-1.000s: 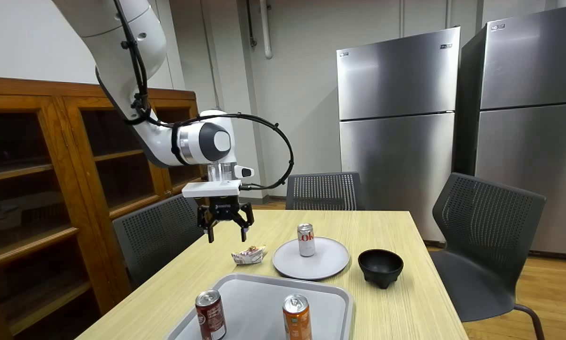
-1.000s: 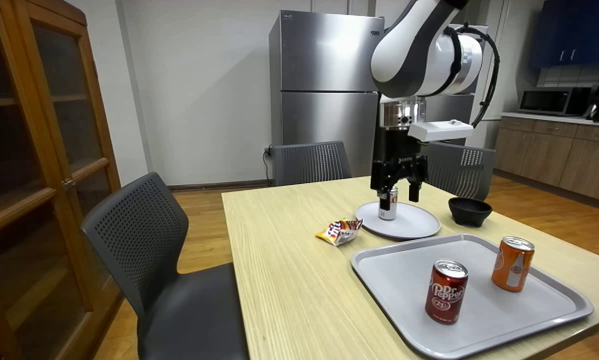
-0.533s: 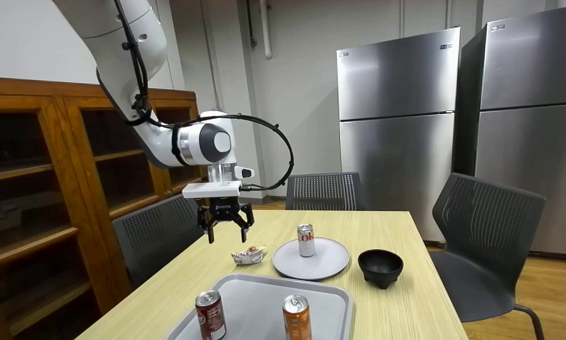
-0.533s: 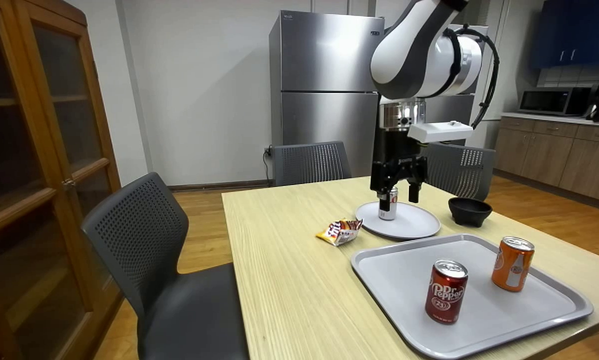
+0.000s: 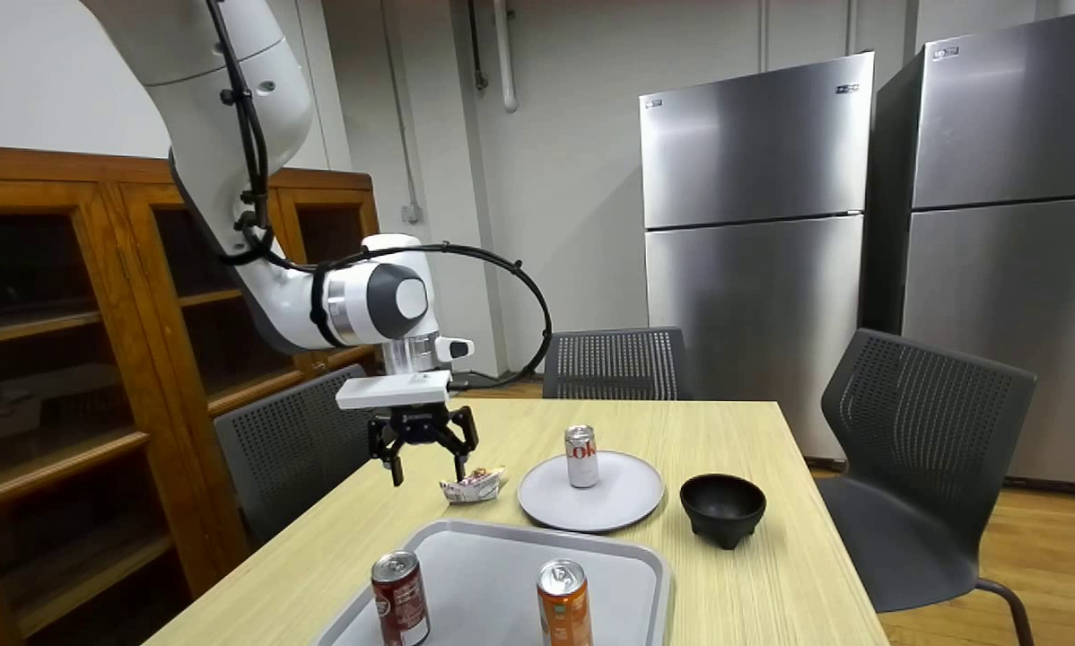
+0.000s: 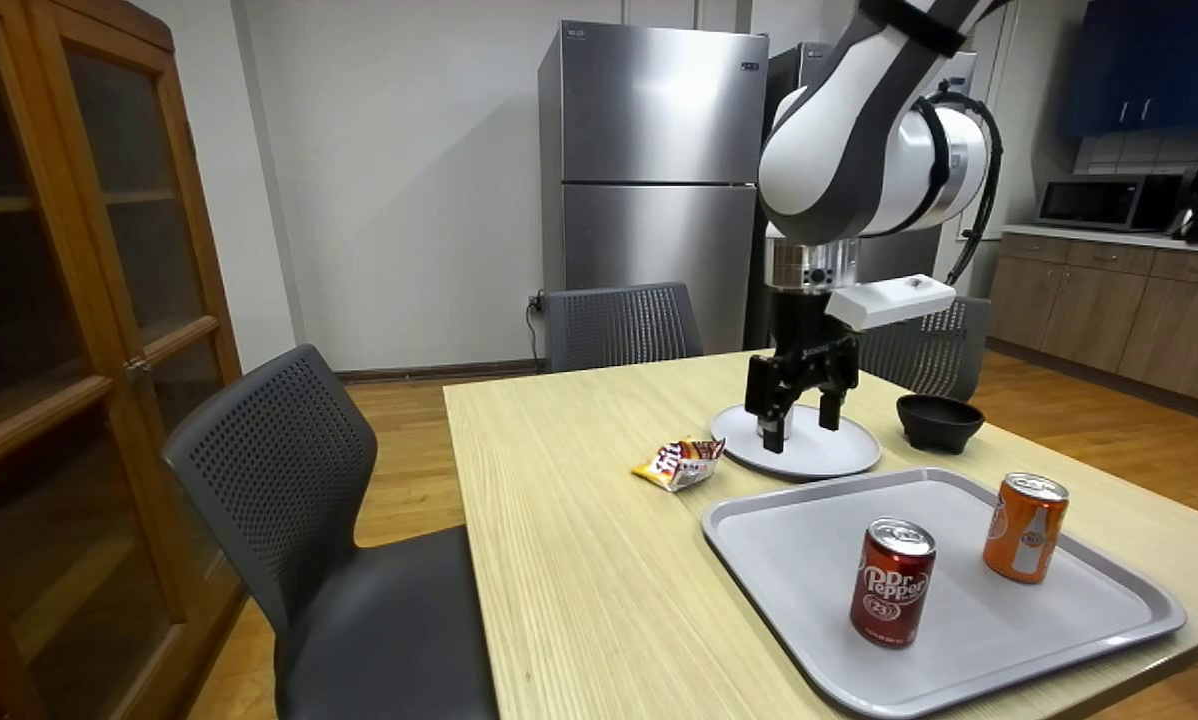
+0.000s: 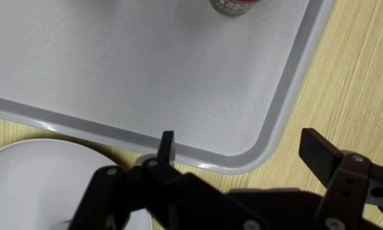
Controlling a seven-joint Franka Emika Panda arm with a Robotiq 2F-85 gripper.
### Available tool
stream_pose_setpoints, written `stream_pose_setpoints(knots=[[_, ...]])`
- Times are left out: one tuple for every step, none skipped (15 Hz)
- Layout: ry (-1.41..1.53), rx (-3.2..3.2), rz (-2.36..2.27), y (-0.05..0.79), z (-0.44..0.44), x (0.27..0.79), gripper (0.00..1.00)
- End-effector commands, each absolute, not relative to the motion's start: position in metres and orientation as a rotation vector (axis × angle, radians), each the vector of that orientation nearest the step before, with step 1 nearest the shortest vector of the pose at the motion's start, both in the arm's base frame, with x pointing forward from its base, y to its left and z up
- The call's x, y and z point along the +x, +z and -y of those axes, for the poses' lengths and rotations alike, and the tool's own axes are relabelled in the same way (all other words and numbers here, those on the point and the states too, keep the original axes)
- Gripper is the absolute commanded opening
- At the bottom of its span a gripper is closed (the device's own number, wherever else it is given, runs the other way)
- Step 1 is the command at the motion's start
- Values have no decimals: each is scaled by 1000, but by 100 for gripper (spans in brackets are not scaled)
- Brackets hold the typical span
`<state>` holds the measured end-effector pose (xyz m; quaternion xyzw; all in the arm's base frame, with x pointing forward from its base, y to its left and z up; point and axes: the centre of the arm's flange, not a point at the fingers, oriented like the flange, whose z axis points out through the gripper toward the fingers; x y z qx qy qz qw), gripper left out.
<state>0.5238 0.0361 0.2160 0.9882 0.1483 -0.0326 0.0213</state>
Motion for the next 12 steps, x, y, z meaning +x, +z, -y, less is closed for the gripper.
stream_pose_setpoints(knots=[[-74,3043,-450,209,-43,497,100],[-75,3046,-447,205,-45,492,100],[-74,3045,-441,201,-46,487,100],[-77,3047,-440,197,-46,483,100],[-79,3046,-436,194,-47,479,100],[-84,3048,-436,191,-47,476,100],[-83,3049,-430,188,-48,472,100],[-86,3050,-427,186,-48,469,100],[-90,3049,-420,183,-49,466,100],[-93,3047,-417,181,-49,463,100],[-95,3045,-418,179,-50,458,100],[-96,3042,-419,178,-51,455,100]])
